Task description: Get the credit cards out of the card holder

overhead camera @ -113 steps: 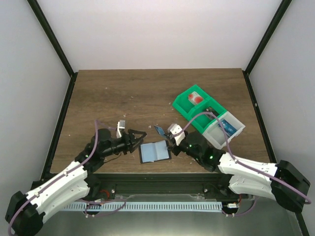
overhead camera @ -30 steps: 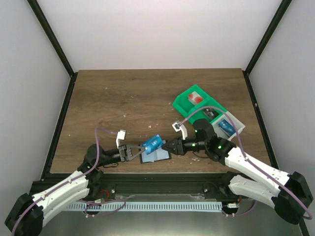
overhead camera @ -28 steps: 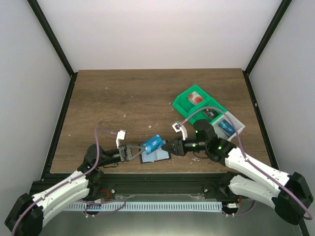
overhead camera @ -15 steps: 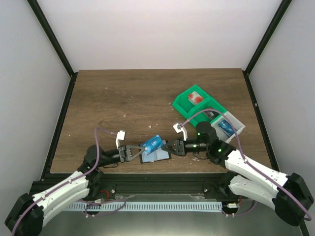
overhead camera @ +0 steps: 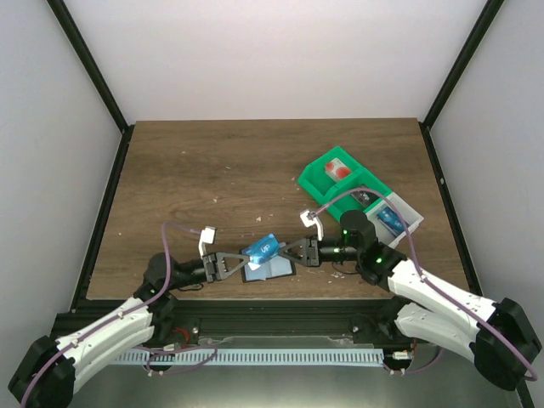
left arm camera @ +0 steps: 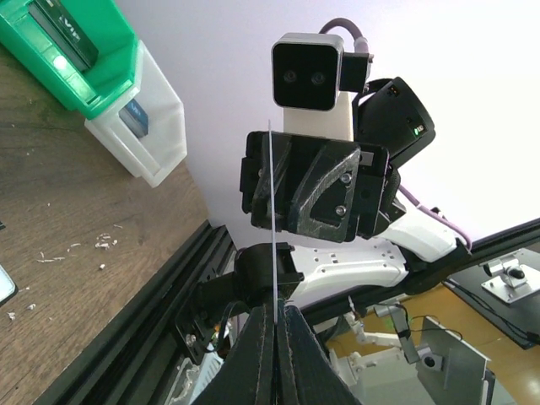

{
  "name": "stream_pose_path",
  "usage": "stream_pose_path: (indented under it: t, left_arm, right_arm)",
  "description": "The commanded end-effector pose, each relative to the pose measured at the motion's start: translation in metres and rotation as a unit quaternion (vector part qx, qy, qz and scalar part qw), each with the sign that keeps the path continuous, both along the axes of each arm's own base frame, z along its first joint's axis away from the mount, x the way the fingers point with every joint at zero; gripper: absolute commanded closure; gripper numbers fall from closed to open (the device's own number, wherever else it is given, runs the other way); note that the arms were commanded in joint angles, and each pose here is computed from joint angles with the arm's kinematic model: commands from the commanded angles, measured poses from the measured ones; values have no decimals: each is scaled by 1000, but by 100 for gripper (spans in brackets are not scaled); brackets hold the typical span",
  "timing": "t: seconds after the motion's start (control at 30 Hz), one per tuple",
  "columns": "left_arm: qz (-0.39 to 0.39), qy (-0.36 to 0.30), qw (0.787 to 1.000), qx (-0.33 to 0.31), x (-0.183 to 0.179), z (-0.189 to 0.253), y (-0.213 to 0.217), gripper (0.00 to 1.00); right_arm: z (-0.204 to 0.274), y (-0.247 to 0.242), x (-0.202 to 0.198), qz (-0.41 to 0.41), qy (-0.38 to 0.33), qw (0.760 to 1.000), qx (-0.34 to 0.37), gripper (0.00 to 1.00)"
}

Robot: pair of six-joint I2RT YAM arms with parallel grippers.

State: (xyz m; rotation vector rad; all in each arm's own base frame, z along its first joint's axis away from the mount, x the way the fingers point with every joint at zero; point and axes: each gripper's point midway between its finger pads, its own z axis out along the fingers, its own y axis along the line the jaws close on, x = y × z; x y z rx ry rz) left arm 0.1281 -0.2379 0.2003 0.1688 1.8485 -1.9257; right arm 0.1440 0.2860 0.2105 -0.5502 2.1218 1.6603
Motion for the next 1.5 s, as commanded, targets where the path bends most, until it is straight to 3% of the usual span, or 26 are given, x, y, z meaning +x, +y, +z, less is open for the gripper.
stream_pose_path:
  t: [0.0, 0.17, 0.3, 0.37, 0.43, 0.73, 1.1, 1.47]
  left_arm:
    - [-7, -22, 1000, -9, -5, 3, 2, 100]
    - [-13, -23, 1000, -9, -7, 3, 1, 100]
    - [-1, -12, 1000, -3, -3, -1, 2, 99]
    - [11, -2, 1000, 7, 2, -4, 2, 72]
    - [22, -3, 1000, 16, 6, -5, 3, 52]
    - [96, -5, 992, 78, 31, -5, 11, 1]
    - [104, 11, 974, 199, 46, -21, 9, 0]
    - [97, 1, 974, 203, 42, -14, 10, 0]
  right_arm:
    - [11, 3, 4, -4, 14, 1000, 25, 84]
    - [10, 5, 3, 4, 23, 999, 28, 98]
    - [10, 3, 5, -4, 19, 999, 27, 100]
    - [10, 1, 8, -18, 14, 999, 25, 100]
    - [10, -3, 13, -42, 7, 999, 20, 100]
    - [12, -35, 48, -188, -32, 981, -35, 99]
    - [25, -102, 96, -368, -89, 916, -134, 99]
    - [36, -197, 143, -506, -71, 837, -197, 100]
